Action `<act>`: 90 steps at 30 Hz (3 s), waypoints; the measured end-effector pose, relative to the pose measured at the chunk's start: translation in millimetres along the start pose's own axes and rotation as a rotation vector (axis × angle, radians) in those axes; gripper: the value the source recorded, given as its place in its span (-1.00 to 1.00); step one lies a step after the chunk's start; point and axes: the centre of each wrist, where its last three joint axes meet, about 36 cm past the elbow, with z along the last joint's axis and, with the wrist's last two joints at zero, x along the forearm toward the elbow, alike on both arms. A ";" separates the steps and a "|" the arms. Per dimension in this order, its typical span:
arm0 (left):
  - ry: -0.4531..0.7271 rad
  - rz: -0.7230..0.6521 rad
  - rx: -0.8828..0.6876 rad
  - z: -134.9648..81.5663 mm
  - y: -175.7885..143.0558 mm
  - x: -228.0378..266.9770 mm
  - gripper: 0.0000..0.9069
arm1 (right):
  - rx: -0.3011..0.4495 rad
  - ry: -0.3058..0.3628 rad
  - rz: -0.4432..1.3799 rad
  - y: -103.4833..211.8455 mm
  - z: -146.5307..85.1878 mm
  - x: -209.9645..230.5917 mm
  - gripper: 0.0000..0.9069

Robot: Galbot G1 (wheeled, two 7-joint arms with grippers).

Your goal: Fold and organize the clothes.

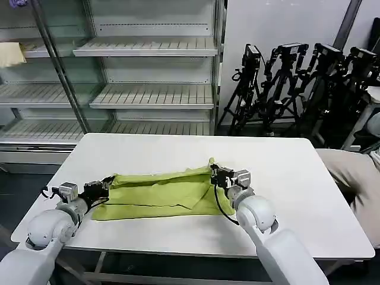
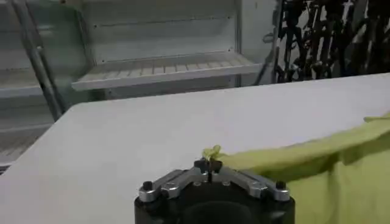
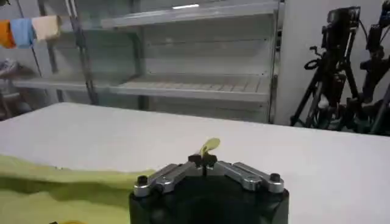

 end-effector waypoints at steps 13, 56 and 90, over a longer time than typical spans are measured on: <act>0.016 0.006 -0.017 8.8 -9.3 10.8 -0.98 | 0.011 0.026 0.024 -2.4 12.4 15.4 -1.00; 0.066 -0.204 0.191 13.2 -61.5 21.5 -0.36 | 0.033 -0.020 0.059 -29.4 13.9 87.5 1.00; 0.048 -0.252 0.131 6.2 -56.2 21.5 -0.98 | 0.071 -0.025 0.095 -41.2 20.9 100.5 1.00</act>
